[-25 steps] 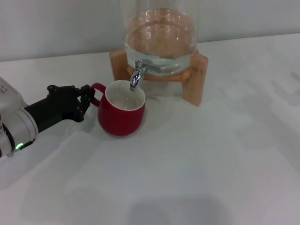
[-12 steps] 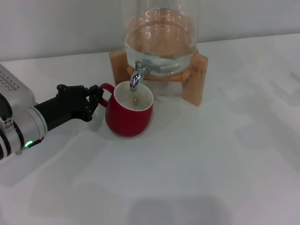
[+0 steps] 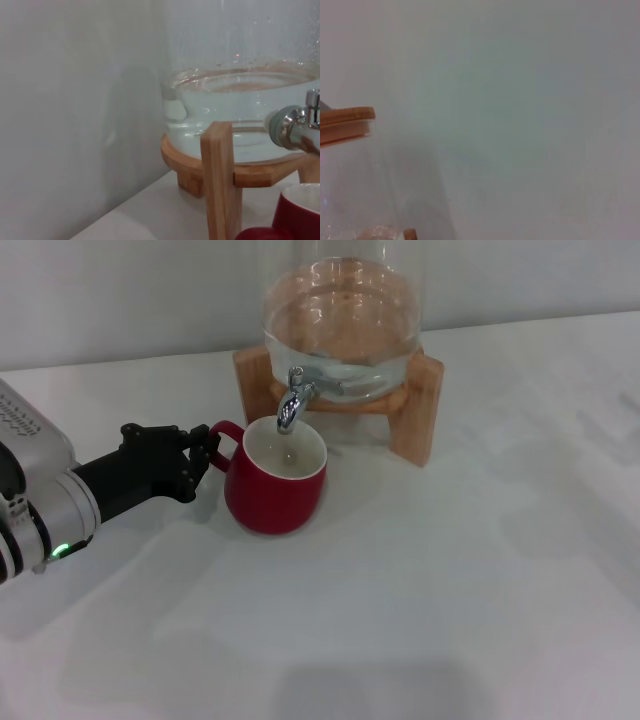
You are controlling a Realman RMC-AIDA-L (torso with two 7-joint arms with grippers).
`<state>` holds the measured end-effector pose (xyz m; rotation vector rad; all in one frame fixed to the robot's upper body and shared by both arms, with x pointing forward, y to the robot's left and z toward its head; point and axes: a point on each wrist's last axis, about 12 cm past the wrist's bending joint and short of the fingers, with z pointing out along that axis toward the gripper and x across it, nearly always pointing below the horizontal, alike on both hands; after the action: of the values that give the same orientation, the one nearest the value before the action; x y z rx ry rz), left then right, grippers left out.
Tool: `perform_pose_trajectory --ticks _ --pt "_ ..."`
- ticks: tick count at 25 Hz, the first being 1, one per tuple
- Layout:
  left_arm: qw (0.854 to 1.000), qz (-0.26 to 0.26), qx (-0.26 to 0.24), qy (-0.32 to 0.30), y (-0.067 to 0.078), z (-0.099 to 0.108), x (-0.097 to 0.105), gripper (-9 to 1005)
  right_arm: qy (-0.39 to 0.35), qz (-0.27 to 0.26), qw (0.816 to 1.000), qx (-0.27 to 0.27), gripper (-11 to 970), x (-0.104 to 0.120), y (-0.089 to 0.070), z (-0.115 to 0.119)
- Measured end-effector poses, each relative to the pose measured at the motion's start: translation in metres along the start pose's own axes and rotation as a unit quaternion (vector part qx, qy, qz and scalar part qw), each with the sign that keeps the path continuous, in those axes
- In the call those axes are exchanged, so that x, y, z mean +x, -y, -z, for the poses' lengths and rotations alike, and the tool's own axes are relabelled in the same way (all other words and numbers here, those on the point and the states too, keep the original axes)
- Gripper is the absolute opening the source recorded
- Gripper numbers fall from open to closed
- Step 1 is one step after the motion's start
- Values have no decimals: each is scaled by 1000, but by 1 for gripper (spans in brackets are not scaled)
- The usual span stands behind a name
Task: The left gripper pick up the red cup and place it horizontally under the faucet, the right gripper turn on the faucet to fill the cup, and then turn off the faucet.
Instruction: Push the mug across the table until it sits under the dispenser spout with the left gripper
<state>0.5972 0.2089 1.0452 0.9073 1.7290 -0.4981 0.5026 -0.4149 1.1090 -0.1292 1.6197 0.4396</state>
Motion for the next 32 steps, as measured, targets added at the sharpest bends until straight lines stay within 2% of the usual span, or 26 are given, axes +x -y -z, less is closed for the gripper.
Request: perform_pose_trajectory --ticks 32 --pt "1000 4 3 -24 4 2 10 100 2 0 1000 1 795 -1 0 0"
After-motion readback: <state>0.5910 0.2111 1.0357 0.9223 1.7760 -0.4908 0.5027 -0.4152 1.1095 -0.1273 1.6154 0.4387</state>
